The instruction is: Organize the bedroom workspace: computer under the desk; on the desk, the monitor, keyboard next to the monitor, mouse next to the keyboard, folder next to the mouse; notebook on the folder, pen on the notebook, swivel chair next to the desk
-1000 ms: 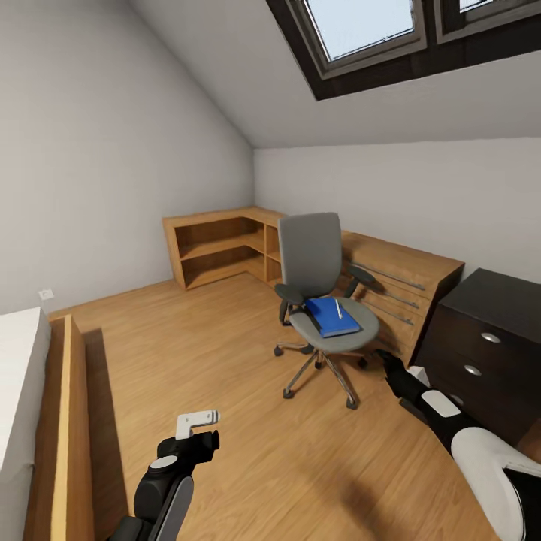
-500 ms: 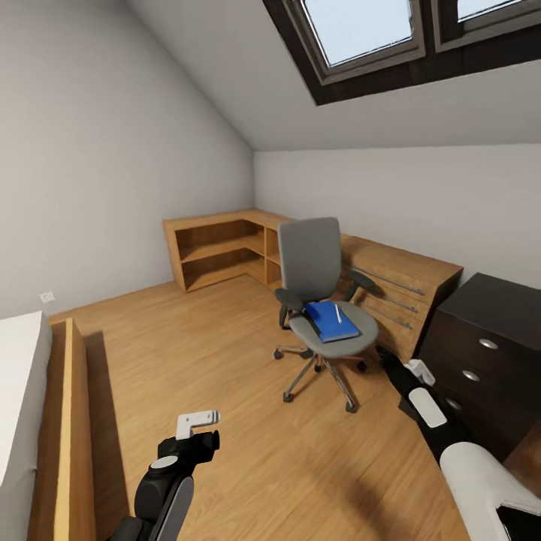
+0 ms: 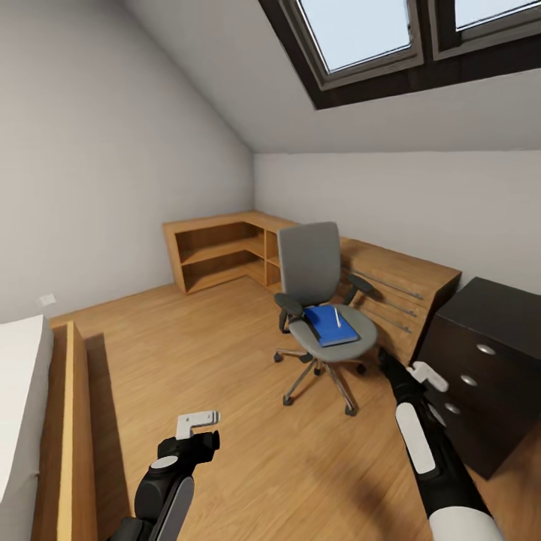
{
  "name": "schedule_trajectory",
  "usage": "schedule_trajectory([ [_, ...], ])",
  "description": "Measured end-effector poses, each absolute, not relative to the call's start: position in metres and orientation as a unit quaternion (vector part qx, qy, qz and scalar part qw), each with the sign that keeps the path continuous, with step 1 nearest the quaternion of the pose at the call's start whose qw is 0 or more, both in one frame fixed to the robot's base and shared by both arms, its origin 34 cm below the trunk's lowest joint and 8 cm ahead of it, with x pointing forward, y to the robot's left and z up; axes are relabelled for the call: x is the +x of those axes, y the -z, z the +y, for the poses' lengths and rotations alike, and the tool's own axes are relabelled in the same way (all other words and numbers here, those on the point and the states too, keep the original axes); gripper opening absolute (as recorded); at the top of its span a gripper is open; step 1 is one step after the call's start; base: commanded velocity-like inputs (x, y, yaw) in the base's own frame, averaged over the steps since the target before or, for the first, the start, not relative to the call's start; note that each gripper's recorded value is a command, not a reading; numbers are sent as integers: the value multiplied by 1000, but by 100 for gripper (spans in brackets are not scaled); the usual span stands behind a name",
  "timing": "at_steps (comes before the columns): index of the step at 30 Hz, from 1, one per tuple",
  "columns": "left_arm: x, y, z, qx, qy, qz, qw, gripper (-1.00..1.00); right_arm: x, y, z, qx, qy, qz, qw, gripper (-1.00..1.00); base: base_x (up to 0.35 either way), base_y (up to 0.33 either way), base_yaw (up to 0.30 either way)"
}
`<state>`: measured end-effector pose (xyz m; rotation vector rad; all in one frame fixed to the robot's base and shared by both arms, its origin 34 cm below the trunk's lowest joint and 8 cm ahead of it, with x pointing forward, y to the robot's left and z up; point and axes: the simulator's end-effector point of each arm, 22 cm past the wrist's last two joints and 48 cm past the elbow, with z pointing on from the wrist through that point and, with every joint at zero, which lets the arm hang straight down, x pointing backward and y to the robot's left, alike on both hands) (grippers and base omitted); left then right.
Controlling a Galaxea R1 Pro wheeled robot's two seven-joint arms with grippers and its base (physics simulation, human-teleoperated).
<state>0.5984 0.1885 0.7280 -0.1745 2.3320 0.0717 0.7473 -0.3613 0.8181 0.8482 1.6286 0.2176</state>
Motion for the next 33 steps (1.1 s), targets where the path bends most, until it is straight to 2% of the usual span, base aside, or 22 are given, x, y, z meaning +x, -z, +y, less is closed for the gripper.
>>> schedule_trajectory([
  [11,600,-748,188,-68,-28,917,391,100,739,-856,-343,326,-59,709,623,100,0,0,-207],
  [33,606,-782,195,-83,-40,907,412,100,743,-883,-322,300,-64,722,621,100,0,0,-250],
])
